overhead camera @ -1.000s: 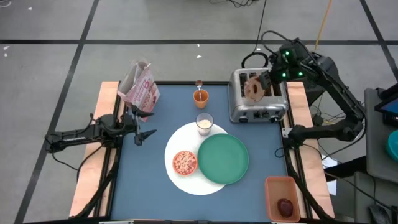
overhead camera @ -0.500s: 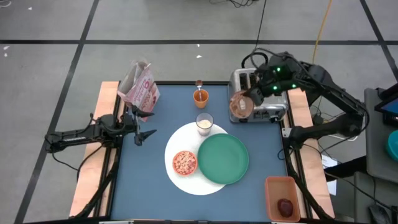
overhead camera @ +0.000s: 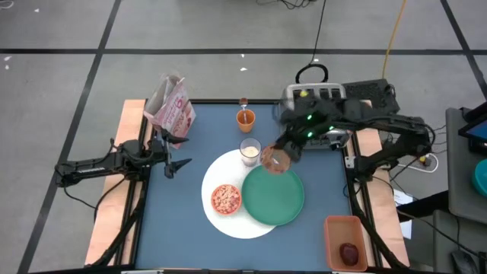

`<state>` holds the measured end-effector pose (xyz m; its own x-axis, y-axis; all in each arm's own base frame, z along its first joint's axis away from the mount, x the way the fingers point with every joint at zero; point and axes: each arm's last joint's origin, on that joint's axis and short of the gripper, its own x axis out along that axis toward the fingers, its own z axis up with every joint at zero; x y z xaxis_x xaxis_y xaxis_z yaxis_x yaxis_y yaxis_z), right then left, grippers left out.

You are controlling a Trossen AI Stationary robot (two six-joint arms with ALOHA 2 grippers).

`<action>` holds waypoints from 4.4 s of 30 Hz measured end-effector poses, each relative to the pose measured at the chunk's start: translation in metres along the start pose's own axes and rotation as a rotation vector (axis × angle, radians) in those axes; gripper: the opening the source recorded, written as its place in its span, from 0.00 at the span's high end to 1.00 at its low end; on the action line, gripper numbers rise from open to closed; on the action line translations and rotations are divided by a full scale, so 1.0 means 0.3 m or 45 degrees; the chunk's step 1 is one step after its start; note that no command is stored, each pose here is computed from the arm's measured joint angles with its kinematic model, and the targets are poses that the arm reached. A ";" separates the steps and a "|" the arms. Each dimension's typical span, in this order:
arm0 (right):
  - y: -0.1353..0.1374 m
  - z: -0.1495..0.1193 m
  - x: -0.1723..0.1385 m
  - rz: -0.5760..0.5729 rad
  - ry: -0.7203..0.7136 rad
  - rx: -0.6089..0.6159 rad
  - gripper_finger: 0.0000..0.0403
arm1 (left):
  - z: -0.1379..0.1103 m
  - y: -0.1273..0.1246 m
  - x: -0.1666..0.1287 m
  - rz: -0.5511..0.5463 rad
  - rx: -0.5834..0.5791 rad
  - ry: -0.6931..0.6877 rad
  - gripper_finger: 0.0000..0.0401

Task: Arrange a breakfast setting
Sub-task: Put the brown toasted bagel on the green plate, then put the red apple on the green plate beside the toasted bagel

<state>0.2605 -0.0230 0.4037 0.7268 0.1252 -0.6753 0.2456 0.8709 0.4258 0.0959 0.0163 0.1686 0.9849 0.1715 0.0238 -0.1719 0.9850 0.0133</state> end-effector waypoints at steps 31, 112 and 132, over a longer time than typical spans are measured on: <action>0.086 -0.126 0.627 0.144 0.580 -0.311 0.83 | 0.000 0.000 0.000 -0.001 0.005 0.000 0.02; 0.024 -0.180 0.743 -0.022 0.719 -0.454 0.52 | -0.003 0.000 0.000 -0.002 -0.003 0.011 0.02; 0.311 -0.290 0.296 -0.055 0.587 -0.347 0.52 | -0.004 -0.001 0.000 -0.012 -0.010 0.015 0.02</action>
<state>0.2922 0.1107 0.3311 0.3474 0.2291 -0.9093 0.0489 0.9639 0.2616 0.0961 0.0161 0.1674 0.9866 0.1625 0.0116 -0.1626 0.9867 0.0052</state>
